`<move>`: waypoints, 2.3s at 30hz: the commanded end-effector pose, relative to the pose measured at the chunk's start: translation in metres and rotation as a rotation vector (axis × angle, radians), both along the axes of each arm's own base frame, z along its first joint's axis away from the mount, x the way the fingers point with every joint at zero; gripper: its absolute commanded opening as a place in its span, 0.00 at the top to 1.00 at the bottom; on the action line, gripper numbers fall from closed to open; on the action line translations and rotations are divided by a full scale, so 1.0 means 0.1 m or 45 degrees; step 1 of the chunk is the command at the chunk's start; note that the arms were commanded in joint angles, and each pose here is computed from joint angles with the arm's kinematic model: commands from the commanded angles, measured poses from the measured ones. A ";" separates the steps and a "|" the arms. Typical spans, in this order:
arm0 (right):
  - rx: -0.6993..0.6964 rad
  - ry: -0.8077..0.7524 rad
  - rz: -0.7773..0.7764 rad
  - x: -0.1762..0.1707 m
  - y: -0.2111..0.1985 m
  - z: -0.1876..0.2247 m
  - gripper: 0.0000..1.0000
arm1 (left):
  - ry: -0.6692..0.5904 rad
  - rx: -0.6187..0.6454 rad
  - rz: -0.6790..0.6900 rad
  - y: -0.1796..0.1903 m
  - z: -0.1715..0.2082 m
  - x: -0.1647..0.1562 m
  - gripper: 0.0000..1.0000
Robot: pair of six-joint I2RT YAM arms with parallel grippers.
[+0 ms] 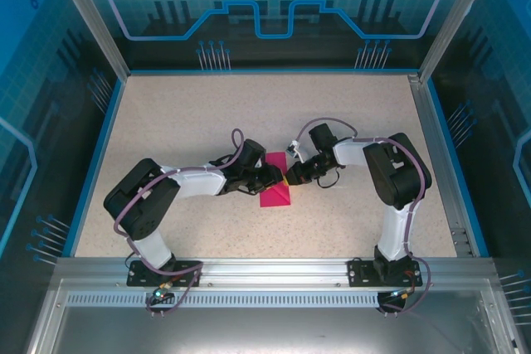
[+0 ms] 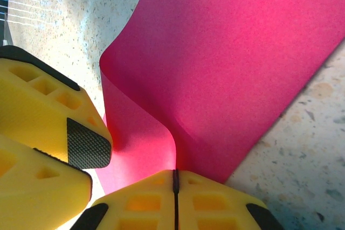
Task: Fold a paper plane with a square sheet of paper (pick it up from the middle)
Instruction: Fold the triangle a second time at the center of the table.
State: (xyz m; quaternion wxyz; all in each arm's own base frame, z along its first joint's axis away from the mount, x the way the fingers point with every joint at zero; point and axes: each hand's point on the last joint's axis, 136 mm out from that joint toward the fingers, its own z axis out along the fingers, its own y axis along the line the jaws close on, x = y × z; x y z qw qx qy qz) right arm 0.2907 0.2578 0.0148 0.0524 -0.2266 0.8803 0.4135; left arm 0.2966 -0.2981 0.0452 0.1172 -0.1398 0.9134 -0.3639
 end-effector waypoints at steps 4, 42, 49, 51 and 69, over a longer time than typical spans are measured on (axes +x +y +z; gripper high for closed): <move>-0.007 -0.022 -0.023 0.04 -0.09 -0.01 0.93 | -0.010 -0.003 -0.010 0.01 0.04 -0.05 0.69; -0.058 -0.026 -0.070 0.08 -0.13 -0.03 0.88 | 0.109 0.096 0.012 0.08 -0.60 -0.22 0.69; -0.122 -0.086 -0.163 0.15 -0.25 0.24 0.70 | 0.139 0.130 0.025 0.15 -0.73 -0.32 0.70; -0.155 -0.101 -0.228 0.16 -0.32 0.31 0.67 | 0.137 0.130 0.022 0.15 -0.73 -0.32 0.70; -0.129 0.054 -0.115 -0.67 0.18 0.38 0.93 | 0.116 0.135 0.007 0.13 -0.68 -0.30 0.70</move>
